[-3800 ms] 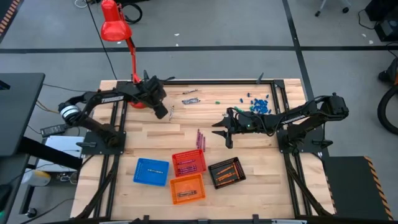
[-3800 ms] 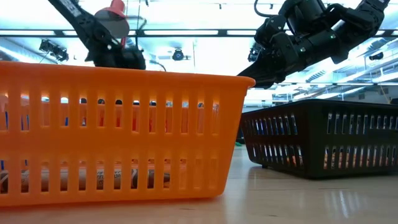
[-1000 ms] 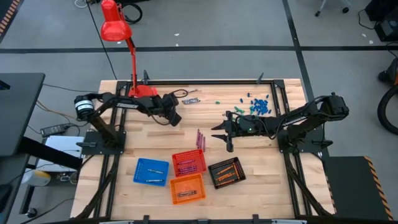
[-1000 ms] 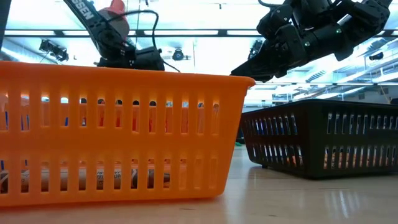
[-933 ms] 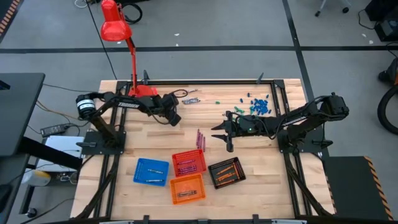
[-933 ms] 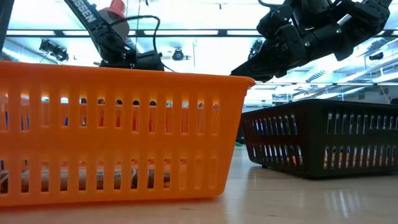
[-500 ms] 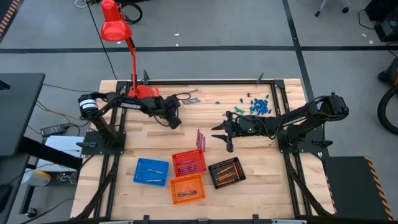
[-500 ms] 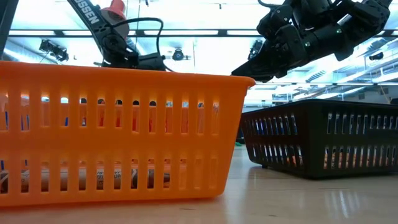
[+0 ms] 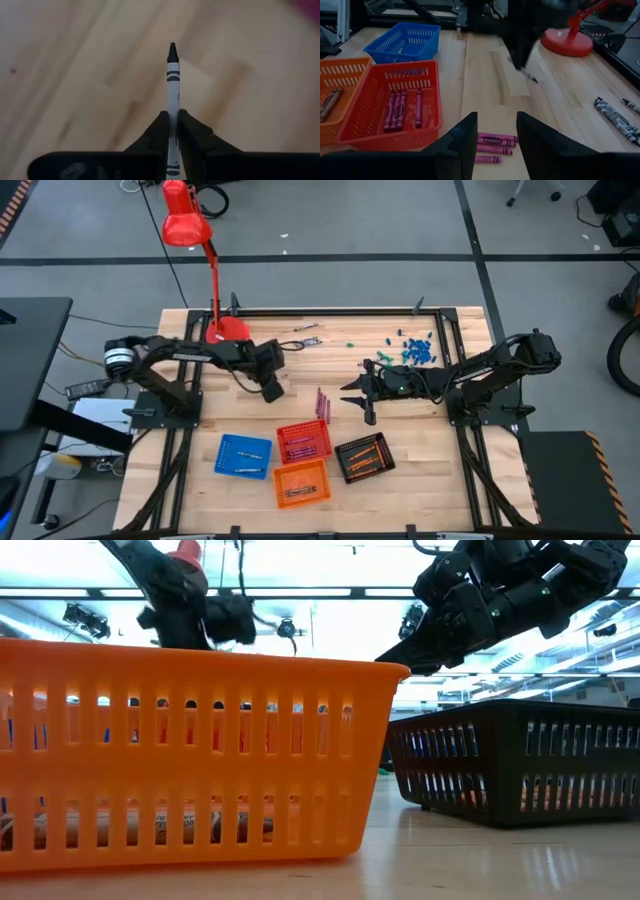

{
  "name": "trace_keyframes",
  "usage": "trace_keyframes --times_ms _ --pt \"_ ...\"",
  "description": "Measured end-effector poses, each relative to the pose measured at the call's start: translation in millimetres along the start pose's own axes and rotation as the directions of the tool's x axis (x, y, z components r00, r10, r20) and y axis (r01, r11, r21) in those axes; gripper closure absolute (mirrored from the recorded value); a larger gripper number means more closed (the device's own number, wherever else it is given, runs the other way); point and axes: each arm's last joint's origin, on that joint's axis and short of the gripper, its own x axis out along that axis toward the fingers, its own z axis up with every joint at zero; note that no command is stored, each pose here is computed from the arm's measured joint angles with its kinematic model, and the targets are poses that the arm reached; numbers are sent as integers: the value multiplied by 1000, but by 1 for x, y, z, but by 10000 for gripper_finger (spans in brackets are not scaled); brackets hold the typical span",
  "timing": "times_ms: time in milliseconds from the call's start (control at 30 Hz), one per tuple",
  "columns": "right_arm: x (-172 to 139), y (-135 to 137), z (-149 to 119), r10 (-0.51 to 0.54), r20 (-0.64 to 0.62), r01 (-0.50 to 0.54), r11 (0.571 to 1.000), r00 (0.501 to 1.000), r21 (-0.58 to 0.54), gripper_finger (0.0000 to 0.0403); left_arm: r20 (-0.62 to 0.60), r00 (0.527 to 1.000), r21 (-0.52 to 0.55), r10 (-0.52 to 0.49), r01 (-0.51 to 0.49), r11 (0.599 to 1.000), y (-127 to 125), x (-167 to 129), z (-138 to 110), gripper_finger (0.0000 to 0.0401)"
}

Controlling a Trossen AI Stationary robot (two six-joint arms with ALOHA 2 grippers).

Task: Sort crayons
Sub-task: Put the black crayon into the blue bin

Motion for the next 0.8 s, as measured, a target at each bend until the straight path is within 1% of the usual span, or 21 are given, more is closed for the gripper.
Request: trace_keyframes --times_ms 100,200,367,533,633,733,800 --pt "0 1 0 4 -4 -4 1000 1000 -1 262 -3 989 28 -148 148 989 -13 -17 -5 366" --pt "0 2 0 9 -4 -9 1000 1000 -3 262 -18 960 76 -279 279 957 -26 -36 -12 365" --pt "0 4 0 13 4 -13 1000 1000 -4 262 -76 893 165 -443 449 878 -53 -62 -29 363" --pt "0 4 0 13 3 -13 1000 1000 -5 262 -205 867 202 -454 491 847 -81 -69 -54 363" --pt "0 4 0 13 -3 -13 1000 1000 -2 262 -261 850 226 -459 515 827 -98 -72 -67 363" --pt "0 4 0 13 -2 -13 1000 1000 2 262 -300 843 231 -447 519 823 -111 -74 -79 362" --pt "0 4 0 13 1 -13 1000 1000 3 262 -301 845 227 -441 513 828 -118 -75 -85 362"
